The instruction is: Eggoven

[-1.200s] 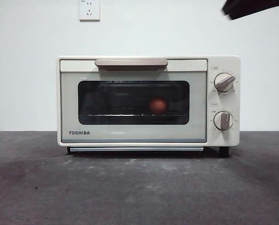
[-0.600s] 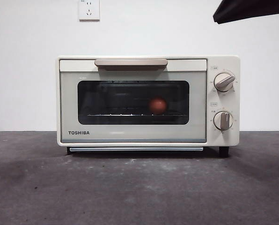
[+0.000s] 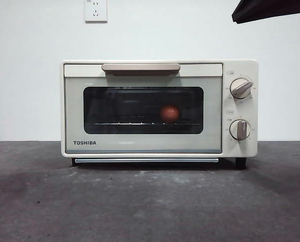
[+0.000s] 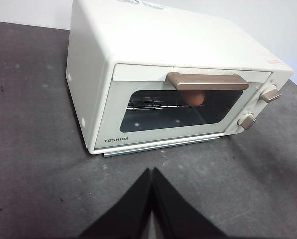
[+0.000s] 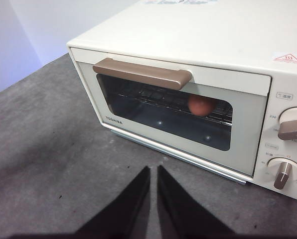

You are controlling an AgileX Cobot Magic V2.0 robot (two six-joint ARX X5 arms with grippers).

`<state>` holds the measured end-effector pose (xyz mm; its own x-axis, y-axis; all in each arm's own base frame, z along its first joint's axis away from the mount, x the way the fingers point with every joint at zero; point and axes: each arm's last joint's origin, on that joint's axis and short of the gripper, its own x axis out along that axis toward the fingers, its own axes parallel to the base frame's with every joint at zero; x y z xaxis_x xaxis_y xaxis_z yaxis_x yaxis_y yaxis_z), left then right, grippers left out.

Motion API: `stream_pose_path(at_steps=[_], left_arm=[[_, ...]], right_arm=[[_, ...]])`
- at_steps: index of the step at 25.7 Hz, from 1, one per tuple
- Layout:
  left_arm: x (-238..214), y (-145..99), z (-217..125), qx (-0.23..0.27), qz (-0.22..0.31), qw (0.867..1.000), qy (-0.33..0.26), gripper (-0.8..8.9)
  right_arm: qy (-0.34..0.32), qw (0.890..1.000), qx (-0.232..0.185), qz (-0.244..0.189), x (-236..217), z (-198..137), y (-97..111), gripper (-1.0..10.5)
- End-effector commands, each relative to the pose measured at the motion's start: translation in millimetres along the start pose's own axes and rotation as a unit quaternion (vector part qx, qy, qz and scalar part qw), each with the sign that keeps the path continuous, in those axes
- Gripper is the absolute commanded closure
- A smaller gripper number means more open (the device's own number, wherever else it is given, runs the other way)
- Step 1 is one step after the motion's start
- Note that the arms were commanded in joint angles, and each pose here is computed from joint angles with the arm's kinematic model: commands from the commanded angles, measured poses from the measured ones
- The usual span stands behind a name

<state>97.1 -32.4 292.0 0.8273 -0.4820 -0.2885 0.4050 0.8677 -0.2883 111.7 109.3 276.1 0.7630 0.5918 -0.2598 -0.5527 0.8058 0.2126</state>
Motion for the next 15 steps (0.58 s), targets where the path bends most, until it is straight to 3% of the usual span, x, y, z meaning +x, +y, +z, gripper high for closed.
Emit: stream_pose_path(at_steps=[1,4,10,15], left_arm=[[-1.9,-2.2,4.7,0.010,-0.006,1.000,-0.009,8.06],[-3.4,-2.9,4.9,0.035,-0.007,0.999,-0.014,8.06],[-15.8,-4.1,7.7,0.193,0.007,0.977,-0.087,8.06],[-16.7,10.0,-10.6,0.214,0.090,0.959,-0.163,8.06]], right_arm=[[-0.004,1.000,-0.005,0.004,0.3,1.9,2.0,9.4],[-0.004,1.000,-0.005,0.004,0.3,1.9,2.0,9.4],[-0.004,1.000,-0.005,0.004,0.3,1.9,2.0,9.4],[-0.005,1.000,-0.005,0.004,0.2,2.0,2.0,9.4]])
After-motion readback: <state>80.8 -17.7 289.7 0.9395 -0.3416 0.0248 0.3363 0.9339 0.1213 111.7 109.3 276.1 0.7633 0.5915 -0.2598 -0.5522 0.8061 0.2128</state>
